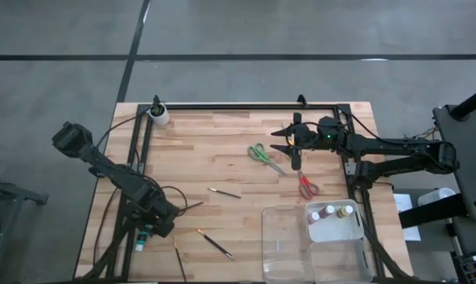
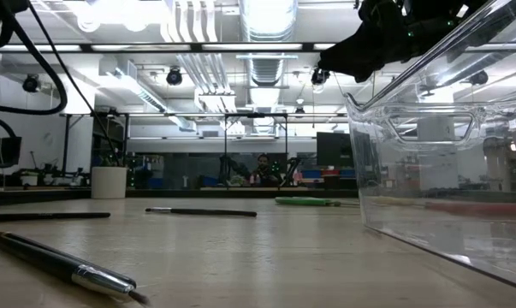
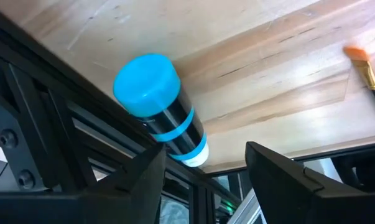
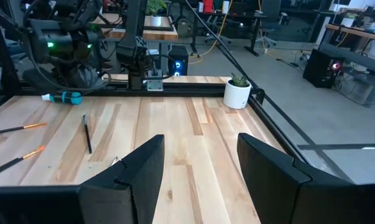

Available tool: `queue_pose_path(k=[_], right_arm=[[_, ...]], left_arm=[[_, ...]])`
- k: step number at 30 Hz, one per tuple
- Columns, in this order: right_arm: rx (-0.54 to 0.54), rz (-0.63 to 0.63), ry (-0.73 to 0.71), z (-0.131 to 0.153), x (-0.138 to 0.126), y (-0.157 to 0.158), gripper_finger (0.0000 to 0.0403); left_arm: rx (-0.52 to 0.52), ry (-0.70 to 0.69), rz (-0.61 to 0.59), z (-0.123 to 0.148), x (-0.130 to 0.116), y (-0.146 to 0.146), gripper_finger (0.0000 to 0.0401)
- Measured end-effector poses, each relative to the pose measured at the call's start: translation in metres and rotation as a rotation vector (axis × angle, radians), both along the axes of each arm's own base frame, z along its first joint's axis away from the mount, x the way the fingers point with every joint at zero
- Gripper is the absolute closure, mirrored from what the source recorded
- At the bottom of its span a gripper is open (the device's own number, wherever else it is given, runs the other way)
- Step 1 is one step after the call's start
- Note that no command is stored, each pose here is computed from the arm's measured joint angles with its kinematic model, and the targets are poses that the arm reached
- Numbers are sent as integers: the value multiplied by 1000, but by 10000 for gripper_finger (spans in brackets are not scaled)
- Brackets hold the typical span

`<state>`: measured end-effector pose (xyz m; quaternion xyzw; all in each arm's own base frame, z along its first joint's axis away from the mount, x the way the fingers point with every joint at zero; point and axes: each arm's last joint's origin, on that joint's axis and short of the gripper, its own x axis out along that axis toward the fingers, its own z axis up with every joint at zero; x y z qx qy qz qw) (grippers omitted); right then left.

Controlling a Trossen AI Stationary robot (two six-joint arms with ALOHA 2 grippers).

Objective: Pick & Place Paint Supplies
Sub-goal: Put the blue paint bottle into the white bin

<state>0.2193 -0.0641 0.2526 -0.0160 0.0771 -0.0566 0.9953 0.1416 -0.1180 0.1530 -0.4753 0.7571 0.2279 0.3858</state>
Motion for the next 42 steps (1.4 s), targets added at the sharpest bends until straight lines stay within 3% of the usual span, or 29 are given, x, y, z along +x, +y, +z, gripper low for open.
queue_pose_path(k=[17, 42], right_arm=[[0, 0, 0, 0, 0, 0, 202], [0, 0, 0, 0, 0, 0, 202]], left_arm=[[-26, -29, -56, 0, 0, 0, 179], [72, 49, -39, -10, -3, 0, 179]])
